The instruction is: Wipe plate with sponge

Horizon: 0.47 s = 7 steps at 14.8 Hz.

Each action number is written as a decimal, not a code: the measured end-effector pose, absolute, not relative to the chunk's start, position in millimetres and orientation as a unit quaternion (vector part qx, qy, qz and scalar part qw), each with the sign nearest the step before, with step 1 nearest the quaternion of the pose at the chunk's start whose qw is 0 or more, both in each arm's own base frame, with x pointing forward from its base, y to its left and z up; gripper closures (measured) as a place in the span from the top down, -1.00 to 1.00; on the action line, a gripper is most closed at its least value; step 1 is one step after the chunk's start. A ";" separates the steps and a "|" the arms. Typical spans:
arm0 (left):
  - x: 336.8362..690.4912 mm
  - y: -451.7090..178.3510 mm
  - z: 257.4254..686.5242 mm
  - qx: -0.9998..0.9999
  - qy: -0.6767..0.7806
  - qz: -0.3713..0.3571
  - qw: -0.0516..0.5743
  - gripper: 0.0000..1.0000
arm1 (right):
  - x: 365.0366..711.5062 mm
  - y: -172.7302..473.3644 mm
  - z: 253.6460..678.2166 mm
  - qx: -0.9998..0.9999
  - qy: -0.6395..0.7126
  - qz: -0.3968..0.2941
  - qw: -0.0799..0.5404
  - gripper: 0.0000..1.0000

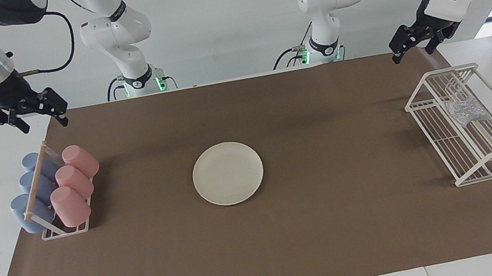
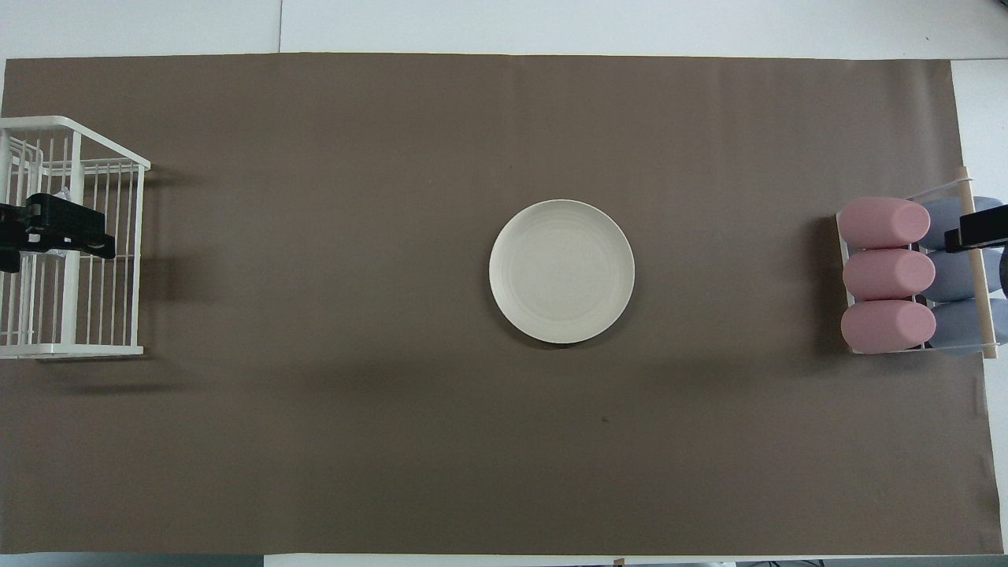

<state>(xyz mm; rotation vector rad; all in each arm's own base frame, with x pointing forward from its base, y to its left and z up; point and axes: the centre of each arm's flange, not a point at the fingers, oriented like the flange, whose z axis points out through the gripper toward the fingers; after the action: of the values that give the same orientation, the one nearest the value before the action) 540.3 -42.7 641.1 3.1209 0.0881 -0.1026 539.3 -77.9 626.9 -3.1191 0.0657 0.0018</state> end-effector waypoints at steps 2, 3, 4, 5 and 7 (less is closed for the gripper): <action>540.4 -42.7 641.2 0.999 0.028 -0.033 0.009 1.00 | 539.5 -77.8 626.9 -1.000 0.021 0.001 0.011 1.00; 540.4 -42.7 641.2 0.999 0.029 -0.033 0.009 1.00 | 539.5 -77.7 627.0 -1.000 0.021 0.000 0.011 1.00; 540.4 -42.7 641.2 0.999 0.029 -0.033 0.009 1.00 | 539.5 -77.5 627.1 -1.000 0.021 0.000 0.011 1.00; 540.4 -42.7 641.2 0.999 0.029 -0.032 0.009 1.00 | 539.6 -77.2 627.2 -1.000 0.021 0.000 0.011 1.00; 540.4 -42.7 641.2 0.999 0.030 -0.032 0.009 1.00 | 539.8 -75.2 627.4 -1.000 0.019 0.000 0.011 1.00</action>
<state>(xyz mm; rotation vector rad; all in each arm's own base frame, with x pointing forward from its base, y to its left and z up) 540.4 -42.7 641.2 3.1208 0.0950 -0.1015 539.8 -75.2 627.4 -3.1196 0.0583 -0.0001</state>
